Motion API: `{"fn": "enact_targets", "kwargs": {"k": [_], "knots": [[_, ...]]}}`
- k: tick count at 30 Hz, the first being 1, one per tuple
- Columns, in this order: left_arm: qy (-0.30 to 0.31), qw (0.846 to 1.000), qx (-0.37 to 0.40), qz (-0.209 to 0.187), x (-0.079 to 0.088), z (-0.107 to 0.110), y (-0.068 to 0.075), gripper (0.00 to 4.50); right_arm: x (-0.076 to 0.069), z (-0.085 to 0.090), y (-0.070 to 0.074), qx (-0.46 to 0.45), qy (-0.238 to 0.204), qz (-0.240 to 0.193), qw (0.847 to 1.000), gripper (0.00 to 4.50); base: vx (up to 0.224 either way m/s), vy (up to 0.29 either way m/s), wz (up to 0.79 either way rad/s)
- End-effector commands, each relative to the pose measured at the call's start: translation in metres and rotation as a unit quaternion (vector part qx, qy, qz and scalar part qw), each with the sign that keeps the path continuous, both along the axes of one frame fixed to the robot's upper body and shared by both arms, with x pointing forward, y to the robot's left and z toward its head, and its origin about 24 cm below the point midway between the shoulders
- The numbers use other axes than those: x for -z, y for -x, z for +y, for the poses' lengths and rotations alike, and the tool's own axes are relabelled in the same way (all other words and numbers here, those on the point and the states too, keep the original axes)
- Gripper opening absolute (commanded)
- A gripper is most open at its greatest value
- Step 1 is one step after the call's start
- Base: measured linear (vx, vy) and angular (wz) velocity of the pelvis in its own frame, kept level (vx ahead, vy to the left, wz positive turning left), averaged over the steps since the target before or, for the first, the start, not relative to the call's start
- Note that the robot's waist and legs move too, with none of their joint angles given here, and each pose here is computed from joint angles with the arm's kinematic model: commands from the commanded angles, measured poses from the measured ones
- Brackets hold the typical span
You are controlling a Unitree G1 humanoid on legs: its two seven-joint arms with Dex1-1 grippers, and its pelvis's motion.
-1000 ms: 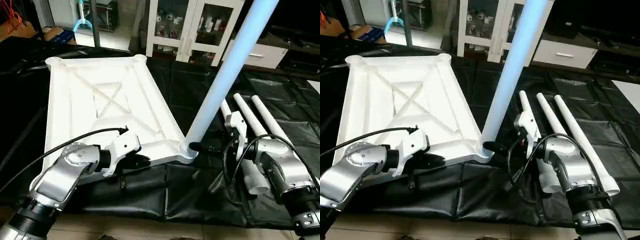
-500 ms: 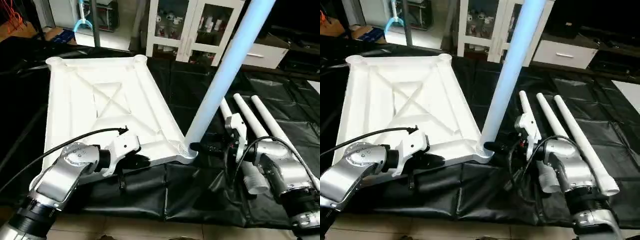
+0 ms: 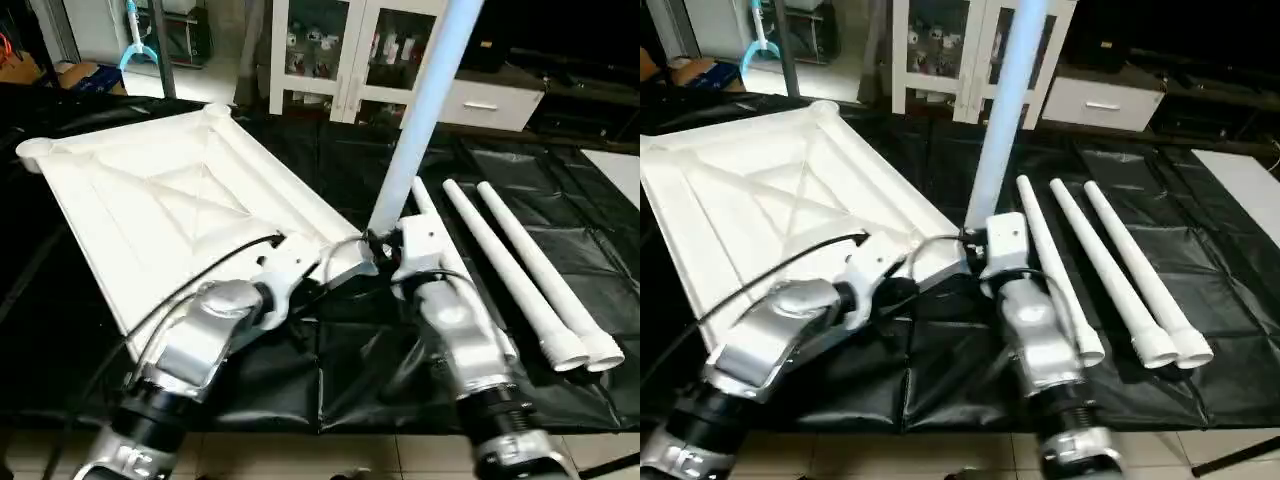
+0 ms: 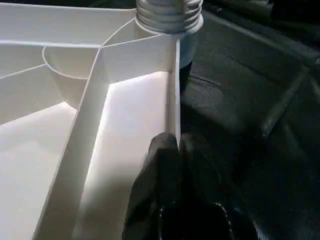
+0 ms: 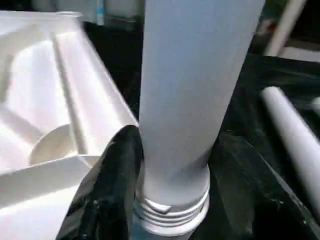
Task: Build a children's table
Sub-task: Rotate leg to tighten
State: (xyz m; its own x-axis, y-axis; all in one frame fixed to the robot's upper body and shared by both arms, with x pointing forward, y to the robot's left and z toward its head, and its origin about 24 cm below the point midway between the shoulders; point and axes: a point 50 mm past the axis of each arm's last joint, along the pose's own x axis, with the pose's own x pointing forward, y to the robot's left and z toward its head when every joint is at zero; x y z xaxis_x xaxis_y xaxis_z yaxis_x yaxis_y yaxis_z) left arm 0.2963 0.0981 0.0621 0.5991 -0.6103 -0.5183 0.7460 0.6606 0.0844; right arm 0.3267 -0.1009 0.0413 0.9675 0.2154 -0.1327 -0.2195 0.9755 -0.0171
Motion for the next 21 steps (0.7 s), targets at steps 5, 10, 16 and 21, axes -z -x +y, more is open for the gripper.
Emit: {"fn": "enact_targets", "kwargs": {"k": [5,10,16,21], "knots": [[0.003,1.000,0.016,-0.022,-0.017,-0.002,-0.003,0.00,0.006,0.001,0.002,0.003,0.010,-0.008,1.000,1.89,0.000,0.000,0.00],[-0.004,0.999,0.028,-0.020,-0.015,0.008,0.000,0.00,-0.014,0.005,0.006,-0.065,-0.026,-0.063,0.996,2.45,0.000,0.000,0.00],[-0.019,0.996,0.081,-0.022,-0.010,0.029,0.006,0.00,-0.030,-0.028,0.003,-0.069,-0.016,-0.080,0.994,3.02,0.000,0.000,0.00],[0.003,0.984,0.176,-0.011,-0.011,0.046,0.020,0.00,-0.026,-0.047,0.022,-0.300,-0.026,0.015,0.954,3.39,0.000,0.000,0.00]]}}
